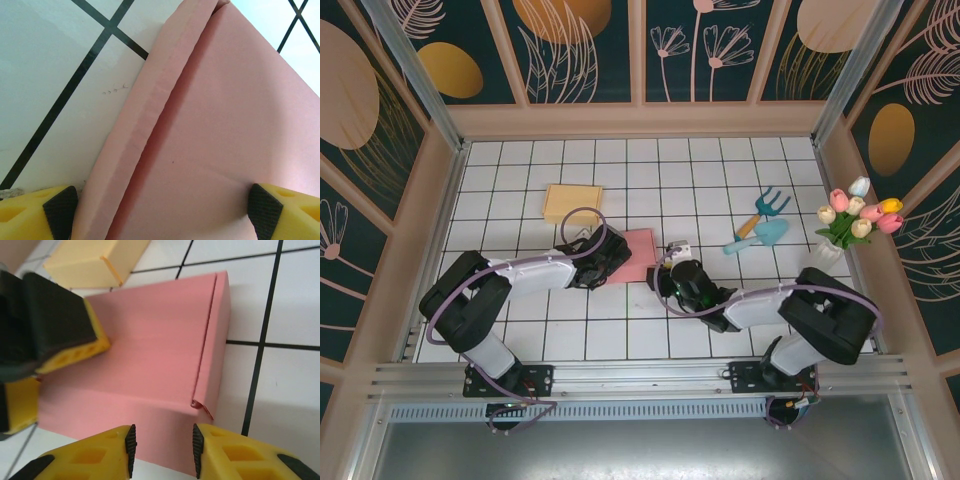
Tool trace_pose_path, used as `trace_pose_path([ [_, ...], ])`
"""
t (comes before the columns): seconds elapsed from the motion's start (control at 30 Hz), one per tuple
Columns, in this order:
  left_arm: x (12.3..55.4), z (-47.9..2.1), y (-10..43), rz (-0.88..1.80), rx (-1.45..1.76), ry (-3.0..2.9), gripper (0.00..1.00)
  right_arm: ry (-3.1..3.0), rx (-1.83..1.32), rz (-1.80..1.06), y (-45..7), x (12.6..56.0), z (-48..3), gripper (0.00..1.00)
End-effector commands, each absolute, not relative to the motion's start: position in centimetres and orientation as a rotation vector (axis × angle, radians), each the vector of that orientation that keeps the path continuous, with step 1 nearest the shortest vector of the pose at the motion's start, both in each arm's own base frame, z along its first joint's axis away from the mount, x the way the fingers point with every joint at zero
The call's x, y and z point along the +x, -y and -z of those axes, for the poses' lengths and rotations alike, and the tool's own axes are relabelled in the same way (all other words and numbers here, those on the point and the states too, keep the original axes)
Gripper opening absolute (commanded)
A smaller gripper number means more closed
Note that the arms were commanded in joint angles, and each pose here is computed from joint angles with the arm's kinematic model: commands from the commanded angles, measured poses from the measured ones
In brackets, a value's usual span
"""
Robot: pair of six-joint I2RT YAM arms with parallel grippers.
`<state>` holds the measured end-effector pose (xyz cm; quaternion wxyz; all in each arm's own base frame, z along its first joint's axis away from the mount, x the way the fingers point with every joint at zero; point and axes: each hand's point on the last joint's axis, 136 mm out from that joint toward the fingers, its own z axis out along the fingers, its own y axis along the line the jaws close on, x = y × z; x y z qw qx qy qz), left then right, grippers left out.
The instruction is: Fold the paper box
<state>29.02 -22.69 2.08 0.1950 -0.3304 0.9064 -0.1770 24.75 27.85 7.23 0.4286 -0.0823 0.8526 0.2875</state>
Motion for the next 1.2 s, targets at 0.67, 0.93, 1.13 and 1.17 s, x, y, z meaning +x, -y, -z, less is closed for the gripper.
trace_pose_path([
  [0.67, 22.8, 4.7, 16.9, 0.053, -0.899, -2.796, 0.89, -2.169, -0.287, -0.703, -32.2, 26.1, -3.6, 0.22],
  [0.93, 22.7, 4.2, 17.1, 0.08, -0.891, -2.8, 0.88, -2.152, -0.284, -0.704, -32.7, 26.6, -4.1, 0.22],
  [1.13, 22.8, 2.5, 18.0, 0.167, -0.877, -2.791, 0.88, -2.198, -0.215, -0.702, -31.0, 26.2, -4.6, 0.23],
  [1.17, 22.9, 1.9, 18.3, 0.177, -0.85, -2.784, 0.88, -2.207, -0.208, -0.688, -30.7, 26.3, -4.5, 0.23],
])
